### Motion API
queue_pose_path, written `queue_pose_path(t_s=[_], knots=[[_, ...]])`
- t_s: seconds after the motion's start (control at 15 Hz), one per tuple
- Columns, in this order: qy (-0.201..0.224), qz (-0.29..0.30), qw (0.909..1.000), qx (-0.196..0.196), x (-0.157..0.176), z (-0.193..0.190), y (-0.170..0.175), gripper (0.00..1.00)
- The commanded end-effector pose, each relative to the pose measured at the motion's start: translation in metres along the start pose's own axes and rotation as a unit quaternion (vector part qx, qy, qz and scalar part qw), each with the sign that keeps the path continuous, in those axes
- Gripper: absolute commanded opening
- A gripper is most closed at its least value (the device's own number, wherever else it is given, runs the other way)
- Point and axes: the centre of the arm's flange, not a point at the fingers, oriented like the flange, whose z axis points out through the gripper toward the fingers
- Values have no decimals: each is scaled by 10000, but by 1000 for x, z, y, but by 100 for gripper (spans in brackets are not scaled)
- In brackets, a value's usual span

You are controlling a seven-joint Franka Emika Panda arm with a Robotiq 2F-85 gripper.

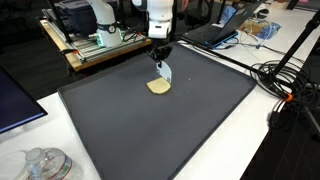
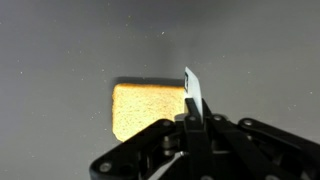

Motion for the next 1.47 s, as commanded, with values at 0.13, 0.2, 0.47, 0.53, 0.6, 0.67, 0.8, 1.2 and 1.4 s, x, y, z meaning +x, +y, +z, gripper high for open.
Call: queue_pose_path(t_s=[0.13,0.2,0.47,0.53,0.6,0.67,0.8,1.2,1.4], knots=[[-14,-37,10000,-37,29,10,8,1],[-28,-38,10000,-69,32,12,10,1],[-145,-7,9998,-131,37,22,15,1],[-210,-4,9997,-127,37,26,16,1],[-241,-3,9996,-127,37,29,16,1],[-279,-8,9995,-120,37,31,15,1],[-353,-15,9993,-114,36,36,14,1],[-494,-123,9986,-107,30,53,10,1],[-483,-169,9986,-100,32,58,12,1]])
